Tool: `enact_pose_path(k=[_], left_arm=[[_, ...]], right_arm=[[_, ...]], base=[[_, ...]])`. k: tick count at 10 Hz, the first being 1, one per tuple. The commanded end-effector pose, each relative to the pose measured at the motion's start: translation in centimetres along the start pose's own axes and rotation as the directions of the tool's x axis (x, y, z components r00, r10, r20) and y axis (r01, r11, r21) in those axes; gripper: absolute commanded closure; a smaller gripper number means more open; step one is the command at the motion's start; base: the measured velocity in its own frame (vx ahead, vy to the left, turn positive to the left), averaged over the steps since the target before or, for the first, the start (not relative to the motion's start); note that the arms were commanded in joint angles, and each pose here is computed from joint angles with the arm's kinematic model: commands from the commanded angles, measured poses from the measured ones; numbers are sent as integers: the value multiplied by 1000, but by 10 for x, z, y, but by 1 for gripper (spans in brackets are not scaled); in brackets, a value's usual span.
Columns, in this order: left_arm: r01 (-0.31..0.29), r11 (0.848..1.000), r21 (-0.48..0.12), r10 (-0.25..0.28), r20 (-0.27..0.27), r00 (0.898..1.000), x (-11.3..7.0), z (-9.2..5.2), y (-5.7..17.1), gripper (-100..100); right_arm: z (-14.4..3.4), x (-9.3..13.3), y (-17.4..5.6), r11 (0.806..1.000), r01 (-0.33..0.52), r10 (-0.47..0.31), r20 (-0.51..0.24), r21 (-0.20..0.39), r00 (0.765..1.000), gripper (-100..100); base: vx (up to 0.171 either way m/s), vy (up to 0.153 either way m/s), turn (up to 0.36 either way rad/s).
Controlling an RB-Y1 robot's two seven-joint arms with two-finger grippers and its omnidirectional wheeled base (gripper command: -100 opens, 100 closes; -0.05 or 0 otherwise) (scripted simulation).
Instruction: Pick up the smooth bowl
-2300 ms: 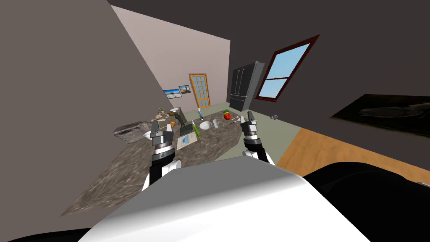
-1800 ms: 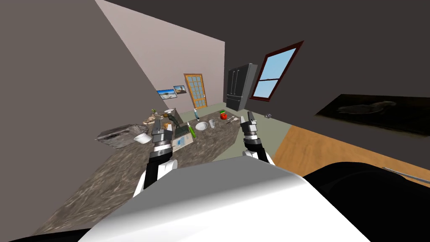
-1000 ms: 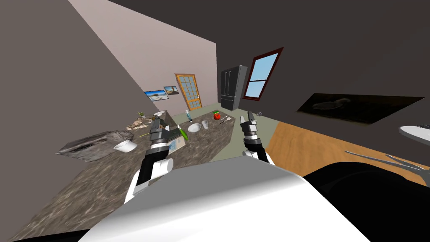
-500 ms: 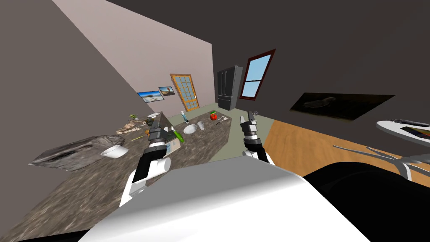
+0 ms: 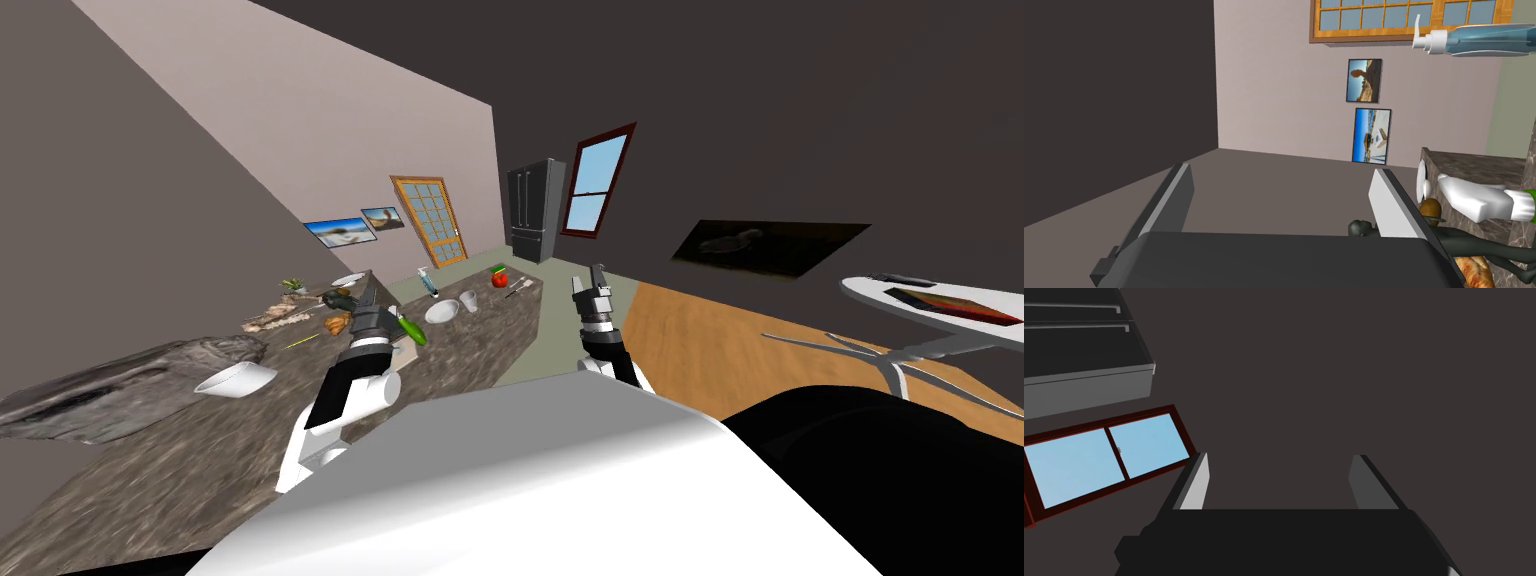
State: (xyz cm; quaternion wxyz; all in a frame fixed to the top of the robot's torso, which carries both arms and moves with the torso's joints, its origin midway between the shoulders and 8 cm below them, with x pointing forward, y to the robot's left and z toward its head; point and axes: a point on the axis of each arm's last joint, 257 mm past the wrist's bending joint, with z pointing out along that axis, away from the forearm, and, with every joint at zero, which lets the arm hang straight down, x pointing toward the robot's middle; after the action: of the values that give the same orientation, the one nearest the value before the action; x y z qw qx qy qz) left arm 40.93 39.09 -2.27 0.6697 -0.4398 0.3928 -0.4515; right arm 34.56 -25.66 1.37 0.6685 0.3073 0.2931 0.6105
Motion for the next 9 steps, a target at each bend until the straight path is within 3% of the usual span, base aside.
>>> enact_pose_path(k=[1,5,9], left_arm=[[1,999,-38,-1,7,1000,-2,1,10,-100],[13,991,-132,-9,30,1000,-13,5,32,-100],[33,974,-225,-22,51,998,-22,6,55,-100]], right_arm=[[0,0,0,1000,0,0,0,0,1000,0],[0,0,0,1000,0,0,0,0,1000,0],[0,0,0,1000,0,0,0,0,1000,0]], base=[[14,-42,-51],[10,-43,-93],[12,-26,-82]])
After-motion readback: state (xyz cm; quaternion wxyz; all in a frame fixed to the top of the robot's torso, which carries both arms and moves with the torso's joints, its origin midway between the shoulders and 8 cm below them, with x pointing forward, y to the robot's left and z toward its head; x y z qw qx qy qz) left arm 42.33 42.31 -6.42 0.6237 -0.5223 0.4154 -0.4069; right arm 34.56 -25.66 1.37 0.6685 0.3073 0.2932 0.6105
